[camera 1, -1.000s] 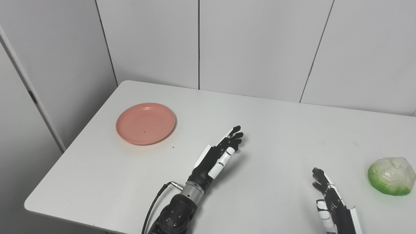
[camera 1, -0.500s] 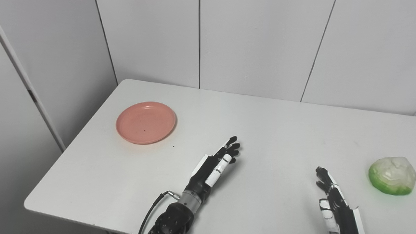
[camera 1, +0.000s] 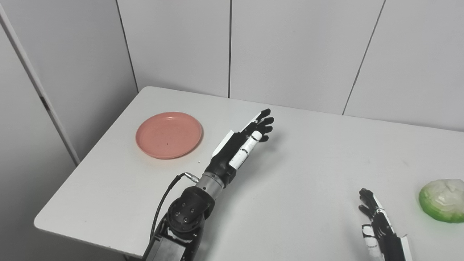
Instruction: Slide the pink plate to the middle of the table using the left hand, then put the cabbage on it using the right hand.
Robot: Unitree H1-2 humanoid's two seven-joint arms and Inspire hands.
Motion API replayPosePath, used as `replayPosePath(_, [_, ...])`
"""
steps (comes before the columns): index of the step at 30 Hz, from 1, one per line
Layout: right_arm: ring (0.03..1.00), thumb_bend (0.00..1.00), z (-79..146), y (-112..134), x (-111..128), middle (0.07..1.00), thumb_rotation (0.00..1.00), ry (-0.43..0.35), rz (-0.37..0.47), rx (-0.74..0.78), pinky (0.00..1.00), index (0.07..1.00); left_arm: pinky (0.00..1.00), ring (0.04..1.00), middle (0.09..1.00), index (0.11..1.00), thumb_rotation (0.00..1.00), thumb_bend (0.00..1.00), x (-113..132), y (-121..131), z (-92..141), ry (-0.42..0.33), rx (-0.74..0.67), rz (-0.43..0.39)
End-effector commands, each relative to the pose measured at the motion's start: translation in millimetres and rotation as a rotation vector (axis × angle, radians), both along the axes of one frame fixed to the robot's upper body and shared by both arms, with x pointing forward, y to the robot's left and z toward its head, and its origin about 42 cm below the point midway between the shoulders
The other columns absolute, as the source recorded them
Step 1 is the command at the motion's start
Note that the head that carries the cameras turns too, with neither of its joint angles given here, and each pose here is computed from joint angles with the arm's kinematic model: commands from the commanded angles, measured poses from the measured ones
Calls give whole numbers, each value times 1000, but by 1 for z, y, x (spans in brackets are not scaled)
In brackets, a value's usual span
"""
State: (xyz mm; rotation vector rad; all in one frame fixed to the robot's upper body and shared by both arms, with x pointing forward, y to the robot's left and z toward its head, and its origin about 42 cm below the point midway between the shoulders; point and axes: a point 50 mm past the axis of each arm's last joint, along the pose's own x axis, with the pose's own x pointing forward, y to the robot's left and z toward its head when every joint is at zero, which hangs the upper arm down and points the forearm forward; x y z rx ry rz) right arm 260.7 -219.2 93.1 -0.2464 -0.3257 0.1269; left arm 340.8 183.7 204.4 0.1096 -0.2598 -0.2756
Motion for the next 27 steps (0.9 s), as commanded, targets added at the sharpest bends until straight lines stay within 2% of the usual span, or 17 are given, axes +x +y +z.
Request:
replayPosePath(1, [917,249,-2,-9,25,909,1000,58,-25,-14,888,895,892,922,945,939,996,516,10,7,32,-104,-23,14])
replayPosePath(5, [911,250,-2,-10,27,905,1000,52,-29,-13,885,893,898,927,944,943,997,511,16,21,49,-153,-64,50])
replayPosePath(7, [906,262,-2,-9,27,899,1000,52,-32,-13,883,888,894,923,942,934,965,528,20,30,57,-177,-85,70])
replayPosePath(10, [906,281,-4,-10,28,898,1000,51,-30,-16,885,888,897,917,936,928,988,512,23,48,68,-199,-96,116])
replayPosePath(21, [905,296,-3,-11,27,898,1000,57,-33,-11,884,887,916,921,940,932,1000,468,33,107,87,-226,-120,282])
replayPosePath(27, [905,304,-4,-13,28,898,1000,54,-31,-2,886,887,916,912,941,935,1000,480,39,137,99,-250,-125,362])
